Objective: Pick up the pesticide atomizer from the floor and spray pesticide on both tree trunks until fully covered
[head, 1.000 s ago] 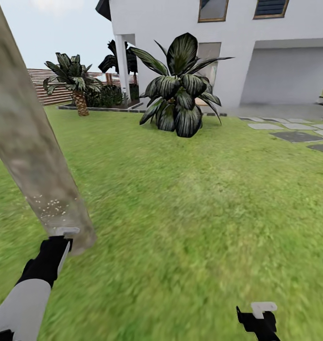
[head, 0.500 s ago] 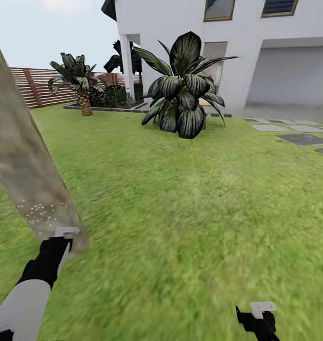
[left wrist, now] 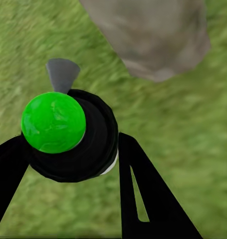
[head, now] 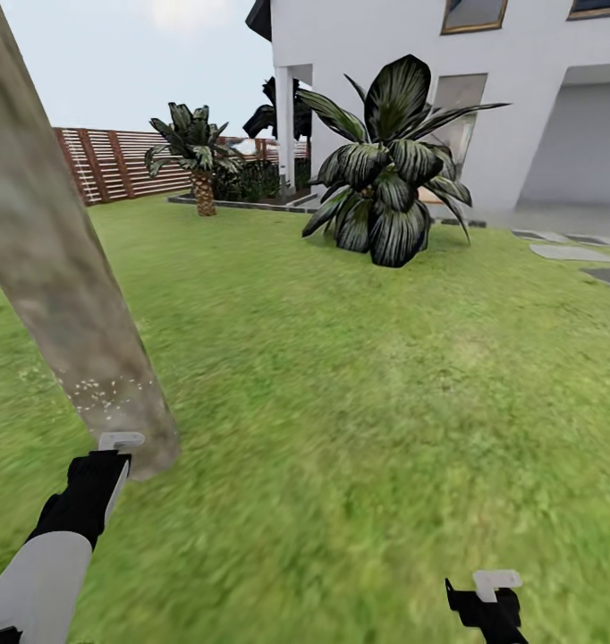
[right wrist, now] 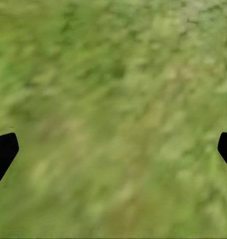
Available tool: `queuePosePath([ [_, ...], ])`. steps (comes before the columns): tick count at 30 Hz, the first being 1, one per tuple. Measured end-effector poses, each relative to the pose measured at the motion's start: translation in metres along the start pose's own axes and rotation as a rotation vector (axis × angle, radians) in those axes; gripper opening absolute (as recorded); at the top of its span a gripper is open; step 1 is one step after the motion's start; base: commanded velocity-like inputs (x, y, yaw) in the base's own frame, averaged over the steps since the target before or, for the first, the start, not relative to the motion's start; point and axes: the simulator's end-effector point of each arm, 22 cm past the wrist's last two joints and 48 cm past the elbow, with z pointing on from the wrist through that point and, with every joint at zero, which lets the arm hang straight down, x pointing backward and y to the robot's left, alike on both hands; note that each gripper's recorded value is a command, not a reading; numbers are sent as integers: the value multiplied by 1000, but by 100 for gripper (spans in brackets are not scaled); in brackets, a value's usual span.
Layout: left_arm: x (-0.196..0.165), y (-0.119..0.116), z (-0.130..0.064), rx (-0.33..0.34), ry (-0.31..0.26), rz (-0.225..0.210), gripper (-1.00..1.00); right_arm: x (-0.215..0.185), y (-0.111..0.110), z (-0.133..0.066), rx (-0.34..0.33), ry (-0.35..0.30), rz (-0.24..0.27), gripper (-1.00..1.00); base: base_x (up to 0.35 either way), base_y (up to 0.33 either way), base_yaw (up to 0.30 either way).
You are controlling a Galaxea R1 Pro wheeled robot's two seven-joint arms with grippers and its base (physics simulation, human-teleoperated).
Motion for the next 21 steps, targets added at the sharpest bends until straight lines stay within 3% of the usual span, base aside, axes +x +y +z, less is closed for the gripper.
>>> queuePosePath([
  [4, 0, -5, -1, 7, 0, 0, -100, 0, 0, 0, 0, 0, 0, 100, 189, -235, 164],
  [15, 0, -6, -2, 9, -1, 0, -100, 0, 0, 0, 0, 0, 0, 100, 172, -234, 13],
  [21, 0, -6, -2, 9, -1, 0, -100, 0, 0, 0, 0, 0, 0, 100, 164, -234, 215],
])
